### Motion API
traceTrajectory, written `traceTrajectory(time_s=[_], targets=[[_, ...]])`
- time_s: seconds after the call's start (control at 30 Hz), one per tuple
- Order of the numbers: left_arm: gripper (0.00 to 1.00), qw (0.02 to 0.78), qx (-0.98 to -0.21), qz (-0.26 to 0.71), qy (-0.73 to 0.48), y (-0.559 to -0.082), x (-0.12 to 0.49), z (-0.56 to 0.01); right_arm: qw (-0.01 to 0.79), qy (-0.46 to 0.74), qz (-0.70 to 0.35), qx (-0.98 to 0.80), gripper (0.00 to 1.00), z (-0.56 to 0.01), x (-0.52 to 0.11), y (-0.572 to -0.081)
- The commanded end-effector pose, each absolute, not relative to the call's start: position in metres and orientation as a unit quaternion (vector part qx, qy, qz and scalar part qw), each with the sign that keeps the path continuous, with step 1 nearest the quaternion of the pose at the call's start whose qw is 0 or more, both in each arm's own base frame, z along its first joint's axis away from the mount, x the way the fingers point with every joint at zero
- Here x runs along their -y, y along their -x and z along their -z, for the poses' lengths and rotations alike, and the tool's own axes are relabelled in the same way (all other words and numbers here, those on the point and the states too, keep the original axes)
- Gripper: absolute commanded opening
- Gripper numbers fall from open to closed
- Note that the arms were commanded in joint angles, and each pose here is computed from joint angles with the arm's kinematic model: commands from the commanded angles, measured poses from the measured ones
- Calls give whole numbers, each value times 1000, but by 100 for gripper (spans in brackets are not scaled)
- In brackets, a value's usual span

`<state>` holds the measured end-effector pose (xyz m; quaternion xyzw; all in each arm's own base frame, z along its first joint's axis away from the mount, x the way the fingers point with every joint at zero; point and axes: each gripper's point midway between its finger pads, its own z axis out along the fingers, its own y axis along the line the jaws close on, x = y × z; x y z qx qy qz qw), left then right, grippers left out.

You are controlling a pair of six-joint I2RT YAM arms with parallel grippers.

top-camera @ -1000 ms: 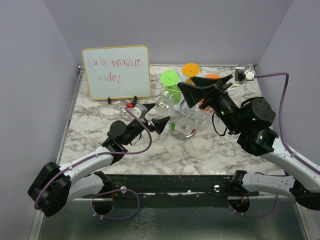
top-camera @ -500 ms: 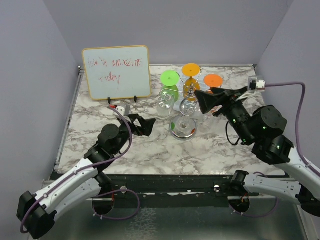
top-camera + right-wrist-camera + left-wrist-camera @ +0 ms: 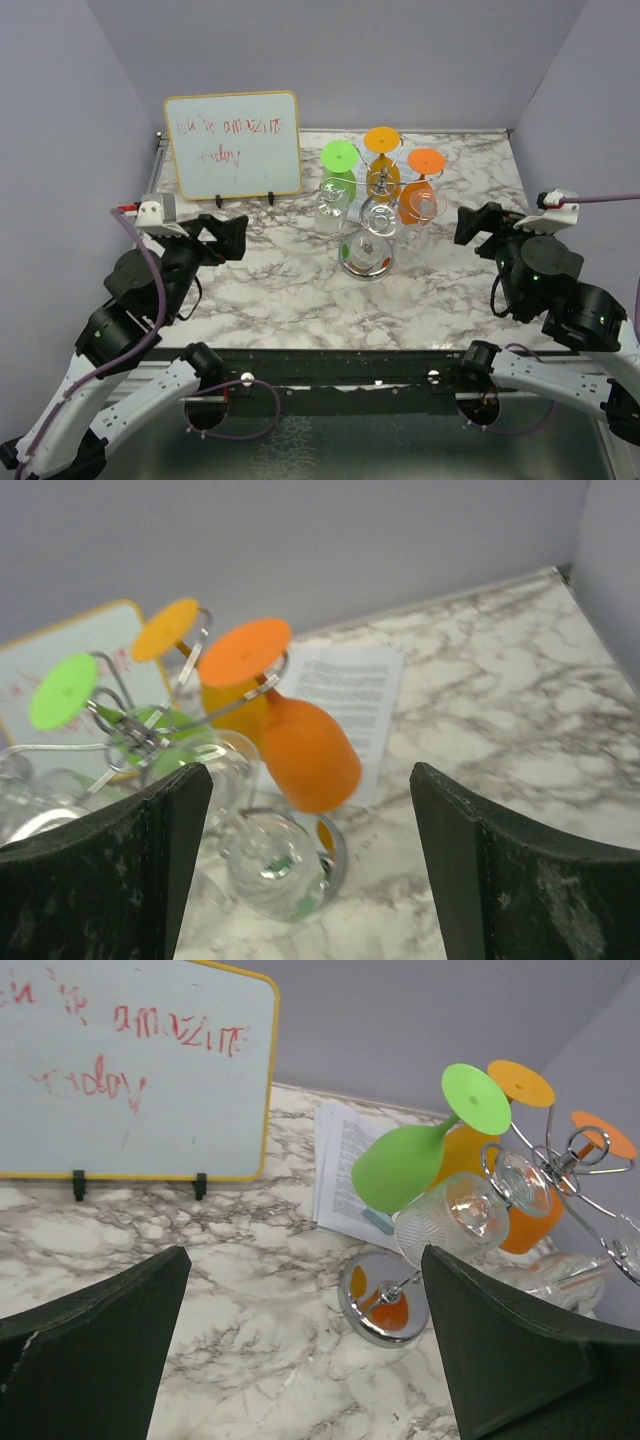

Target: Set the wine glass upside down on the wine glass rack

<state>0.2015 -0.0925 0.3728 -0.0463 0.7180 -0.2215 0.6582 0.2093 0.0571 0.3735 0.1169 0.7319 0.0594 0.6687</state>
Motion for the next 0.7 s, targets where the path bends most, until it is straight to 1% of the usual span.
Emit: traceTrajectory(time_s=[0.0, 0.1, 0.27, 0.5, 0.67], targets=[[99, 662, -736, 140, 36, -185, 52, -374, 633, -138, 28, -761, 96, -335, -16, -192], [99, 671, -730, 122, 36, -176, 38, -382, 627, -146, 32, -765, 98, -331, -5, -184], [99, 683, -722, 95, 61, -167, 14, -390, 633, -151, 21, -759, 99, -340, 10, -175], [99, 683, -722, 92, 59, -165, 11, -389, 657, -126, -21, -742, 99, -364, 19, -165], [99, 677, -729, 82, 61, -169, 12, -384, 673, -133, -54, -726, 99, -374, 26, -159]])
